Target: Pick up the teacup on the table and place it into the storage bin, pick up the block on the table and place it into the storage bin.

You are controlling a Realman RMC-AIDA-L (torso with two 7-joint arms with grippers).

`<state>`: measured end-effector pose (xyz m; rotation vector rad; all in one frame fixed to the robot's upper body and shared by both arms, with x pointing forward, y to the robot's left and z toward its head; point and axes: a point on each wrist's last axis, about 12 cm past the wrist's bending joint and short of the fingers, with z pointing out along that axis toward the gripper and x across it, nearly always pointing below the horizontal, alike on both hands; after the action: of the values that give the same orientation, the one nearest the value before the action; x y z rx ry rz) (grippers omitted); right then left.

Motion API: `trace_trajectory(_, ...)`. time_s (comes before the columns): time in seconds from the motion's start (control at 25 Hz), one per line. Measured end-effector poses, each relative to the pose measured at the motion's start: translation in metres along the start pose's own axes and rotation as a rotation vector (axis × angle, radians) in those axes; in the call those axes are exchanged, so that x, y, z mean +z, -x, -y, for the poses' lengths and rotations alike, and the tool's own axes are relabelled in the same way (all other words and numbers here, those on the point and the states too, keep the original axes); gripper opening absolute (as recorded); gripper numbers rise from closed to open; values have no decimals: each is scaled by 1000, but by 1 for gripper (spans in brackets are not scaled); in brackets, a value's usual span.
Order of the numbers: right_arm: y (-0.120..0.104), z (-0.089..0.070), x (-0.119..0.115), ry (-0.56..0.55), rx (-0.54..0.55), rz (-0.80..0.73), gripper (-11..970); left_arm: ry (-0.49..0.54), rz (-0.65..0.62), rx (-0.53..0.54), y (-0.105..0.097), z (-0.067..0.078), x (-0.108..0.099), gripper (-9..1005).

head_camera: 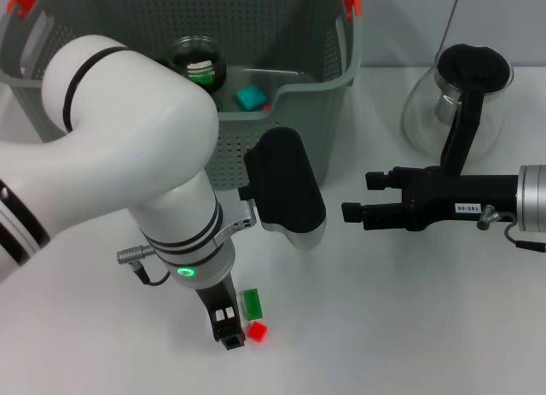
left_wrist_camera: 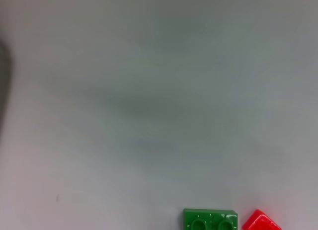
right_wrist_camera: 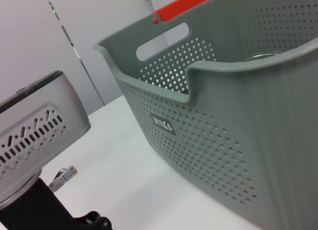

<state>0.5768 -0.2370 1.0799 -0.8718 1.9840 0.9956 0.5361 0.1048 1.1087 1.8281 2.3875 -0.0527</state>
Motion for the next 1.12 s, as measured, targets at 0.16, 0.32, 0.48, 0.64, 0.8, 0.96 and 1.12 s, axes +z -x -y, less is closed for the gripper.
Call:
trace_trajectory(0.16, 0, 0, 0, 0, -2, 0, 916, -3, -5, 0, 0, 0, 0, 594)
trace_trajectory(0.32, -1, 0, 0, -1, -2, 0, 916, -4, -7, -2, -1, 1, 0, 592)
trace_trajectory(0.48, -1, 0, 0, -1, -2, 0, 916, -7, -9, -2, -1, 1, 0, 510)
trace_trajectory(0.64, -1, 0, 0, -1, -2, 0, 916, -6, -6, -5, -1, 0, -1, 451)
trace_trajectory(0.8, -1, 0, 0, 0, -2, 0, 917, 0, -2, -18, 0, -1, -5, 413)
trace_trajectory(0.96, -1, 0, 0, 3, -2, -1, 917, 2, 10, -63, -7, -6, -25, 413)
trace_trajectory(1.12, -2, 0, -1, 1, -4, -4, 917, 18, 114, -150, -30, -17, -69, 412)
